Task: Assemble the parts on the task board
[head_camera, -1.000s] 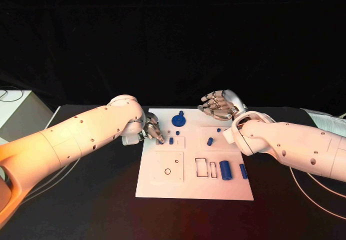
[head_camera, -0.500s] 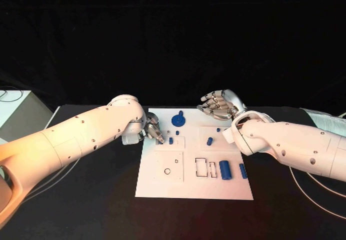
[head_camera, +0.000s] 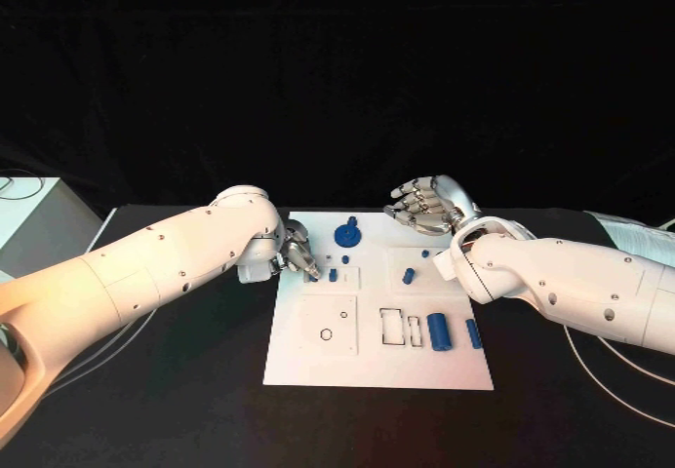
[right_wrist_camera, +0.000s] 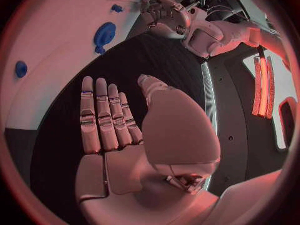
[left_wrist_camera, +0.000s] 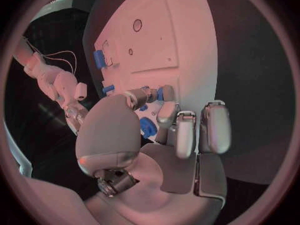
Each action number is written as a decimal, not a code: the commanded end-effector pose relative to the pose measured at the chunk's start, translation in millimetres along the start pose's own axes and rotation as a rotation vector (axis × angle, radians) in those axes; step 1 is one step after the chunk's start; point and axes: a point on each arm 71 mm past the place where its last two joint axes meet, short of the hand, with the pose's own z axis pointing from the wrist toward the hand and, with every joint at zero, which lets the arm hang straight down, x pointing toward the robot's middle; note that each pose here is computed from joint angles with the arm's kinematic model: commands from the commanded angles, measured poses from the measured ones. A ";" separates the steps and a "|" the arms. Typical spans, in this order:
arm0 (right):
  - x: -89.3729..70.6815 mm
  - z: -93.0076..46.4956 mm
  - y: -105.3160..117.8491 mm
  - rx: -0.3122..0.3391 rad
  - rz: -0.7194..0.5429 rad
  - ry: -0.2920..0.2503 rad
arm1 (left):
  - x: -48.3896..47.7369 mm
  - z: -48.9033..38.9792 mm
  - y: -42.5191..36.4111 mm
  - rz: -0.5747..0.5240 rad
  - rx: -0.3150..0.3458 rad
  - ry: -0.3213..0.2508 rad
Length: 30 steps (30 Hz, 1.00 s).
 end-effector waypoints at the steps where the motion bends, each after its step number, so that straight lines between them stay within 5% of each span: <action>1: 1.3 -0.2 1.6 -0.016 0.001 0.015 | 19.1 12.3 6.3 -0.008 -0.042 0.034; 30: 1.4 -0.4 1.5 -0.015 0.003 0.017 | 17.8 11.8 5.7 -0.040 -0.034 0.005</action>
